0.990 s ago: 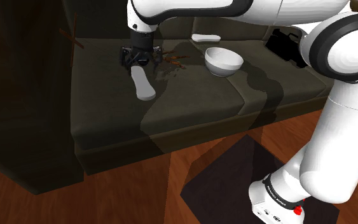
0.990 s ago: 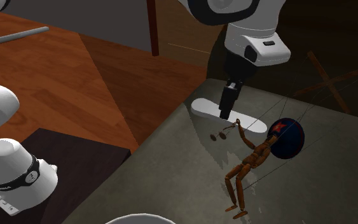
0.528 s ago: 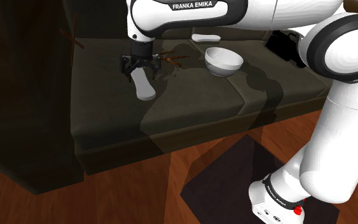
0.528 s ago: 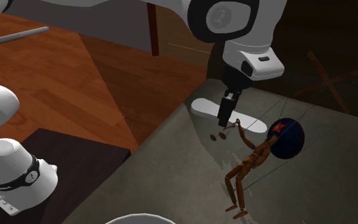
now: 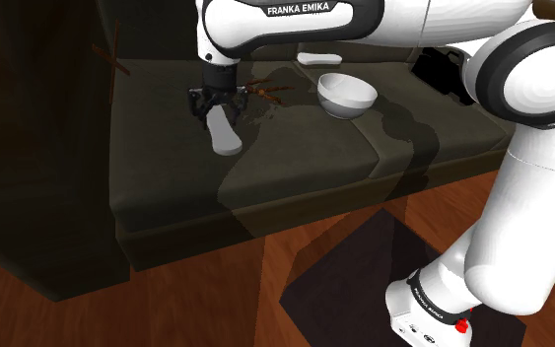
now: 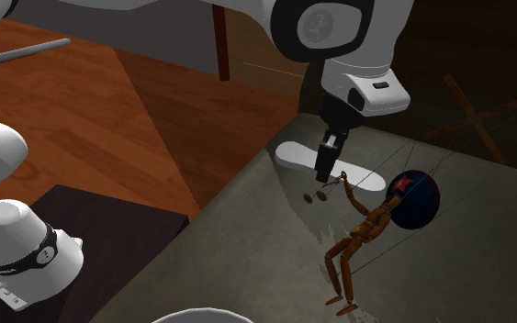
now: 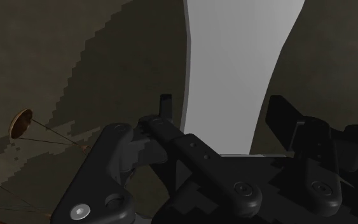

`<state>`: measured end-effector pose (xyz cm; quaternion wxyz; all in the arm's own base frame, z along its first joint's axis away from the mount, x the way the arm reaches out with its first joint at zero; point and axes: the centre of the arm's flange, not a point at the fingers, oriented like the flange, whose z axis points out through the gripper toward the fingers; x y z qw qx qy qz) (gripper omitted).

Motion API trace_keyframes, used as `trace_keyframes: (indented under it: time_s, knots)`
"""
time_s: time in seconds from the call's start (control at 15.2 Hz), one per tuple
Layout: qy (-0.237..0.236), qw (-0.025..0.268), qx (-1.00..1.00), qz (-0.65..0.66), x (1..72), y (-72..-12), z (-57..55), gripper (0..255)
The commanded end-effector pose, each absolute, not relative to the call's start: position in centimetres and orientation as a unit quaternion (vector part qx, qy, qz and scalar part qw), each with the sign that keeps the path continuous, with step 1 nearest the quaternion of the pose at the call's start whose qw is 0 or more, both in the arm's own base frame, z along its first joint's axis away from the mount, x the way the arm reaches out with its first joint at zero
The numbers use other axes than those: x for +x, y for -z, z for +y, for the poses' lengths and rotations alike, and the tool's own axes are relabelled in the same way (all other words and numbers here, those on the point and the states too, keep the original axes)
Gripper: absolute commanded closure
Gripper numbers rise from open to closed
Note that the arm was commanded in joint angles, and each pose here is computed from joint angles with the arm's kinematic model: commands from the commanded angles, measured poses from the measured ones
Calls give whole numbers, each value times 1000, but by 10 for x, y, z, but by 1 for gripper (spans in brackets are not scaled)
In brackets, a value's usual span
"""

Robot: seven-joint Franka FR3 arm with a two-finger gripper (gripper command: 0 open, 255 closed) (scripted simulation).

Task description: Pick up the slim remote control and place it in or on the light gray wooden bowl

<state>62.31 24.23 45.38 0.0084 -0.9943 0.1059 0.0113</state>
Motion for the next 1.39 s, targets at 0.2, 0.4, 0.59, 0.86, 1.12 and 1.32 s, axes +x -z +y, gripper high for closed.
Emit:
trace_keyframes:
  time_s: [0.2, 0.4, 0.59, 0.86, 1.12, 1.32]
  knots:
    - [-11, 8, -994, 106, 623, -454, 242, 255]
    - [-11, 8, -994, 106, 623, -454, 242, 255]
    - [-11, 8, -994, 106, 623, -470, 242, 255]
    - [-11, 8, -994, 106, 623, -491, 242, 255]
    - [-11, 8, -994, 106, 623, -512, 242, 255]
    - [-11, 8, -994, 106, 623, -528, 242, 255]
